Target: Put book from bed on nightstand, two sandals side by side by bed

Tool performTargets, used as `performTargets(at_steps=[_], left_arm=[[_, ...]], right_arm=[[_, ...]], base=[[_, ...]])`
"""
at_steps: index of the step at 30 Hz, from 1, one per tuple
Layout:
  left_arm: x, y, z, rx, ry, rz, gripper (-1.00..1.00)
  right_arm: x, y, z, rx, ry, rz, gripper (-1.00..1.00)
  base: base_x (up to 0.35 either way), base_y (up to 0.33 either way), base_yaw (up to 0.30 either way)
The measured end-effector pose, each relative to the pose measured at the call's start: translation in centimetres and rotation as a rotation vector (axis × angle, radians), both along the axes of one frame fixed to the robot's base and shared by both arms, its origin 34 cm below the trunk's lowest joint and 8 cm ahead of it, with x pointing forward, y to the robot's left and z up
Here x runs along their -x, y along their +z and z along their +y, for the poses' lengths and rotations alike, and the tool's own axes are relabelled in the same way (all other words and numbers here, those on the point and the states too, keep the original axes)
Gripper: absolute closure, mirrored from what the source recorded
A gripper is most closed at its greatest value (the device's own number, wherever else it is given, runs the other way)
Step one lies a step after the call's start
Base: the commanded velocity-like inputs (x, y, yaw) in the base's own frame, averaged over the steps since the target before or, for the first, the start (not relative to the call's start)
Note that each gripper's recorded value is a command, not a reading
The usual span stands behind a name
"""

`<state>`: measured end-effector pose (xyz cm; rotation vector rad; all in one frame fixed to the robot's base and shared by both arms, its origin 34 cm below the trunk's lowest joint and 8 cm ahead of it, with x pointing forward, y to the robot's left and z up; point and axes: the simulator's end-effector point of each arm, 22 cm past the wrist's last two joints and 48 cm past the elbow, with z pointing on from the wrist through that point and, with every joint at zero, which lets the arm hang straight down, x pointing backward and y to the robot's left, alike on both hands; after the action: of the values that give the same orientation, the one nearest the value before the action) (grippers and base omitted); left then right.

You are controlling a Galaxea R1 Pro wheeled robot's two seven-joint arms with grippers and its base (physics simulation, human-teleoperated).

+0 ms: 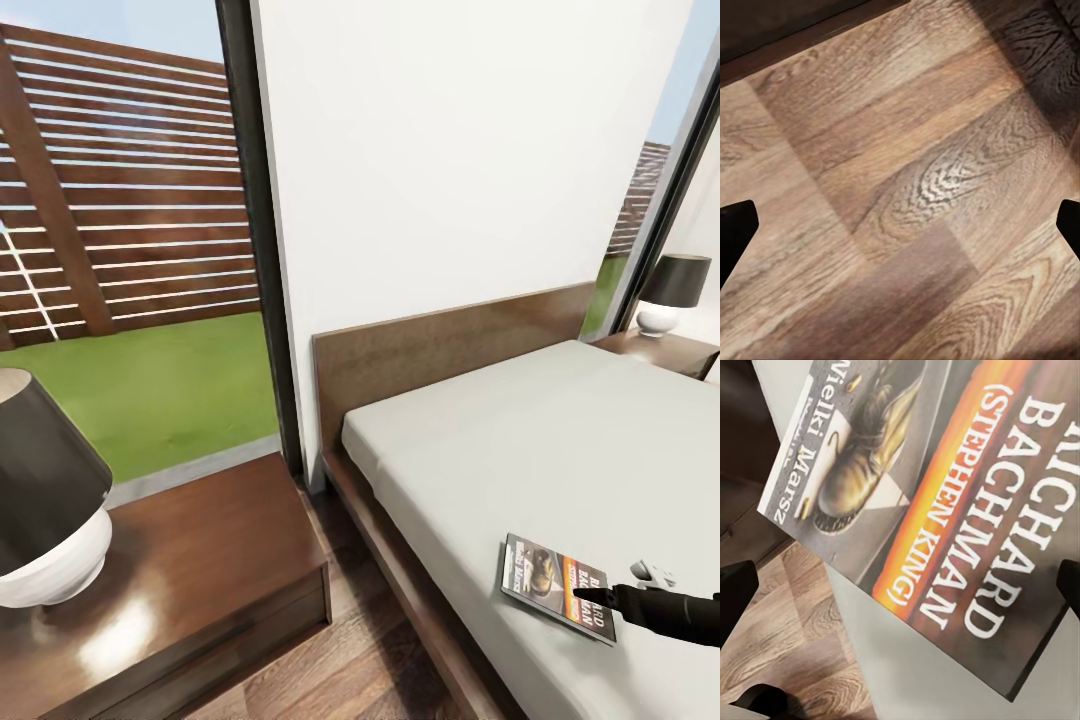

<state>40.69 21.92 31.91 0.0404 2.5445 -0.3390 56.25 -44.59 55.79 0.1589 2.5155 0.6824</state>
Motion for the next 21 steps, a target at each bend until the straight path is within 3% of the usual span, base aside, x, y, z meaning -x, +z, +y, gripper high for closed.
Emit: performTargets(at_steps=[21], left_arm=[[0.01,-0.01,0.08,-0.002,0.0,0.0,-1.0]], right_arm=[[-0.01,0.0,0.02,0.0,0.0,-0.001,-1.0]], base=[[0.0,-0.032,0.0]])
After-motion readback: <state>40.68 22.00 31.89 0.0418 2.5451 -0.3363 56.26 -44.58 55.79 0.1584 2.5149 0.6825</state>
